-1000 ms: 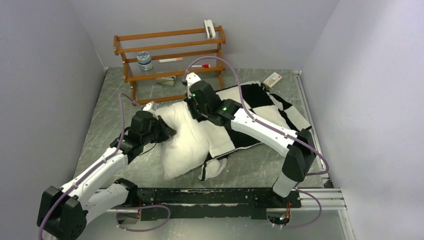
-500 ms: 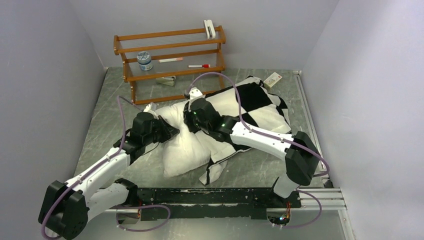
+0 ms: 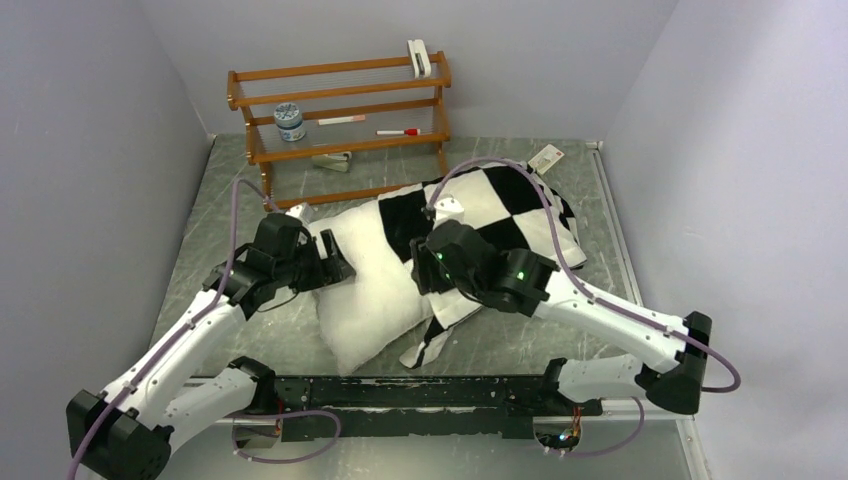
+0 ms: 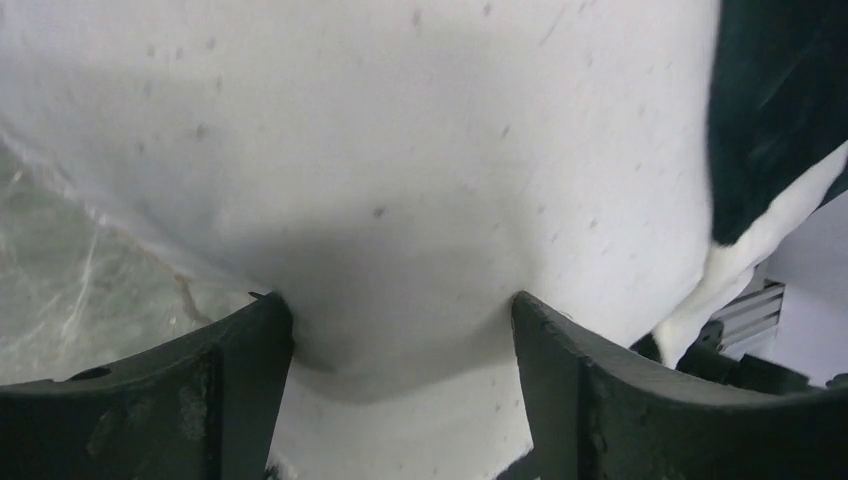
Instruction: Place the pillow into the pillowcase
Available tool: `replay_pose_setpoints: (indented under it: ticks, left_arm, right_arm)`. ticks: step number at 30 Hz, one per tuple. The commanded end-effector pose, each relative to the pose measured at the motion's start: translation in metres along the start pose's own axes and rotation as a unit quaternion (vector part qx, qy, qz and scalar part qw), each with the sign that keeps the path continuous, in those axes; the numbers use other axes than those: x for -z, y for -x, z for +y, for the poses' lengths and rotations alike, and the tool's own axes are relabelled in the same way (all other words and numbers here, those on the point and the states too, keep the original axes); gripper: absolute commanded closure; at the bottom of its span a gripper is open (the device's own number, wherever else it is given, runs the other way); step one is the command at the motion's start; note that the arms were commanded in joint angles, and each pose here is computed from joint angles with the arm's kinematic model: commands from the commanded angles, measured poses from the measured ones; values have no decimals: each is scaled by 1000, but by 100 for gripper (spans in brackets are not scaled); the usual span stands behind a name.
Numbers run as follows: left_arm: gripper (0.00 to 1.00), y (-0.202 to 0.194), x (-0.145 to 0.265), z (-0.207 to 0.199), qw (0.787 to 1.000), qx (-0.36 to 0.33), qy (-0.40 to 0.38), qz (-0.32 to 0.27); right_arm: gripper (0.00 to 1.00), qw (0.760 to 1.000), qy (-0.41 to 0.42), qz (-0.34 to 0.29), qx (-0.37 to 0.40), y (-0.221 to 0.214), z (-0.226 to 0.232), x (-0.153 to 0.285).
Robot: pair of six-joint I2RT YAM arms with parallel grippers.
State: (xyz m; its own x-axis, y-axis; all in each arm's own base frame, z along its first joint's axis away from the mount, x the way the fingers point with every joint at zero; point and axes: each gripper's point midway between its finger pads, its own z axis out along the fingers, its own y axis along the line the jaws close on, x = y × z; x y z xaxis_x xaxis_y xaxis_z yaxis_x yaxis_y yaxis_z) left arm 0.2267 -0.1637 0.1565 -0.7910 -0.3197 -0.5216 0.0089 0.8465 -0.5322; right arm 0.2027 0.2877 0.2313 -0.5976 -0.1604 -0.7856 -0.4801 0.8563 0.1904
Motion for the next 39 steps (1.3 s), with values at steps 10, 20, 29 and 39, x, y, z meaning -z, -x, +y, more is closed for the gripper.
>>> replay_pose_setpoints:
  ticks: [10,20,29,39]
  left_arm:
    - [15,-61,45,30,996,4,33,88]
    - [15,-91,13,-12,970,155,-167,89]
    - [95,-58,-9,-49,961,153,-224,49]
    - [95,-25,-12,-74,965,164,-203,-10]
  right_arm:
    - [37,984,-108,114,80,-105,-18,15]
    - [39,964,-187,119,145,-138,-45,-24]
    - [100,966,-177,88,165,-126,-32,-44]
    - [100,973,206,-66,73,1,137,9]
